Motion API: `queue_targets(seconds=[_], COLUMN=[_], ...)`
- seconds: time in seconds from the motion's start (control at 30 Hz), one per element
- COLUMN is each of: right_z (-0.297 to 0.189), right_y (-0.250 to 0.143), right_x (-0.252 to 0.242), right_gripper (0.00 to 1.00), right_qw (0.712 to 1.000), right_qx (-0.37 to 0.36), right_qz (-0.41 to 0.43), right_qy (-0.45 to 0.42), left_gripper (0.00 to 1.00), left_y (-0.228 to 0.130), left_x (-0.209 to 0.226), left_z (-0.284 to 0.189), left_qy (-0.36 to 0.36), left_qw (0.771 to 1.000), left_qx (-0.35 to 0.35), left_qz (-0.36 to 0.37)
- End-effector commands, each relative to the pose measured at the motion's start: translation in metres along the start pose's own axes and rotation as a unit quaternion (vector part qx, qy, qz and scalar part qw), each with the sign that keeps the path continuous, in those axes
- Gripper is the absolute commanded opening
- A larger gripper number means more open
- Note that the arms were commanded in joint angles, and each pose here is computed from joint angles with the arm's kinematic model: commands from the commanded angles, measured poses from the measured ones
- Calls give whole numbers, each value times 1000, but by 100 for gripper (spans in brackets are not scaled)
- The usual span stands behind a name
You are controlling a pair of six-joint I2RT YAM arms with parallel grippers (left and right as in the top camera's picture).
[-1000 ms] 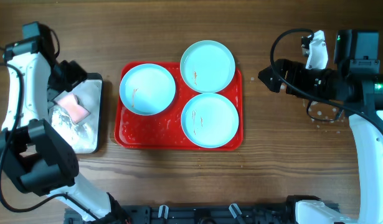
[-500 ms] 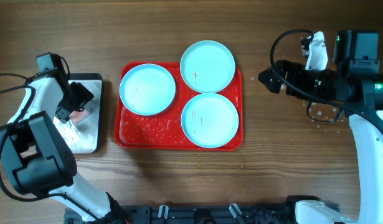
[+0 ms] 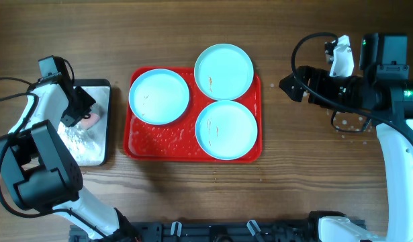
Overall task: Clean dirty plates on tray and stack at the side
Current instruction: 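Grasp the pink sponge in the soapy black tray with the left gripper, then grasp the rim of the upper-left blue plate with the right gripper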
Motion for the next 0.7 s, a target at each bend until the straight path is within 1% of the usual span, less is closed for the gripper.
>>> queue_targets(seconds=[0.0,0.07,0.13,0.2,0.23,0.37,0.43,0.6,0.67], right_z=[-3,-3,-3,-3,-3,-3,-3,-3,-3], right_y=[2,2,3,3,3,3,3,2,1], right_x=[3,3,4,4,4,4,4,4,3], right_gripper=[100,100,100,100,100,100,100,100,100], right_qw=[1000,1000,1000,1000,1000,1000,1000,1000,1000], right_qx=[-6,-6,-8,-9,-9,-9,-8,-4,-2], right_qz=[-4,-4,-5,-5,-5,-4,-4,-2,1], right_qy=[-2,-1,-1,-1,-1,-1,0,-1,-2], left_gripper=[4,4,4,4,4,4,4,4,4], left_y=[-5,-7,-5,-1,1,-6,-11,-14,-19], left_x=[4,4,0,-3,-2,7,11,11,0], left_z=[6,3,-11,-37,-71,-119,-137,-145,-149], left_qy=[13,6,-14,-38,-56,-71,-78,-90,-148], left_qw=[1000,1000,1000,999,998,997,995,994,986], left_qx=[13,18,18,9,-7,-42,-58,-61,-44], left_qz=[2,2,2,2,1,-1,15,25,56])
Point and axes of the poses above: each gripper's point midway between its finger pads, its own z axis out along the fingers, its own x axis along the line the jaws close on, y = z × x, the point moved 7 cm from there along -z, back along the fingers, and after that the axes turned 3 degrees about z, right-handed, at the moved point
